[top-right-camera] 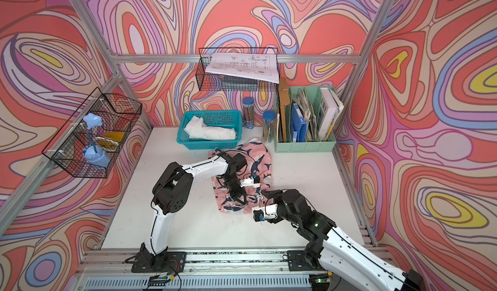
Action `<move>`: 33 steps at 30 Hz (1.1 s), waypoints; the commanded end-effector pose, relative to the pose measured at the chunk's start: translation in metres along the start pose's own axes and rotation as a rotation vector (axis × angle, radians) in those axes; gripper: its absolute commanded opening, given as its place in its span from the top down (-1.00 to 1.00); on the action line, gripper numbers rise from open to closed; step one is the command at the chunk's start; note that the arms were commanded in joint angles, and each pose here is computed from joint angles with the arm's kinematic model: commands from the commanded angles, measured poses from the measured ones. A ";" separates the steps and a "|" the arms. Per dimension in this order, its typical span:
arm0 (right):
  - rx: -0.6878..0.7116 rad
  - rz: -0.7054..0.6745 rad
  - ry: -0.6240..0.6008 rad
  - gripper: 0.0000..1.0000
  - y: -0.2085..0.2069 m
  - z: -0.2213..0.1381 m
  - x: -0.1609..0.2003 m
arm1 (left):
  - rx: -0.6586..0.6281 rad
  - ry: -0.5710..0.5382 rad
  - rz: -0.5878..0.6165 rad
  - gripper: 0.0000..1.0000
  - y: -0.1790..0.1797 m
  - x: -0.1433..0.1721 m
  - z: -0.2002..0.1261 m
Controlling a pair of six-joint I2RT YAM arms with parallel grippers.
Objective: Roll up the shorts
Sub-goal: Roll the shorts at the center of the board.
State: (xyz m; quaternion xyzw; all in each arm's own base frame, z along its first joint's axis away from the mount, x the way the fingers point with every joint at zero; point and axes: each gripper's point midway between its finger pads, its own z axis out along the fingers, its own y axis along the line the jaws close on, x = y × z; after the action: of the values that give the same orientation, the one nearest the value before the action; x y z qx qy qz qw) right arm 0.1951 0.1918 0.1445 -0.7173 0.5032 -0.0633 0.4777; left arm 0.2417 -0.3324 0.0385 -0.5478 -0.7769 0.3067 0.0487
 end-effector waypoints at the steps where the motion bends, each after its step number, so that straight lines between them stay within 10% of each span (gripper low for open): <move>1: -0.035 -0.098 0.009 -0.35 0.005 0.001 0.001 | -0.003 0.002 -0.047 1.00 0.010 0.001 -0.004; 14: 0.367 -0.013 -0.095 -0.26 -0.061 -0.043 -0.021 | 0.026 -0.192 0.078 1.00 -0.069 -0.014 -0.066; 23: 0.415 0.329 -0.223 0.21 -0.070 -0.073 -0.030 | 0.159 -0.180 0.003 1.00 -0.089 0.002 -0.032; 33: 0.393 0.372 -0.173 0.33 -0.061 -0.093 -0.021 | 0.227 -0.107 -0.019 1.00 -0.090 0.006 0.001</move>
State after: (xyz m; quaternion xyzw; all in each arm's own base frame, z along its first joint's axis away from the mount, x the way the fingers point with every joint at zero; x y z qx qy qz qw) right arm 0.1761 0.1561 0.2571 -0.5011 0.5358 -0.0190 0.6793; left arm 0.1590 -0.3420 0.0904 -0.5288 -0.7432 0.4052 0.0618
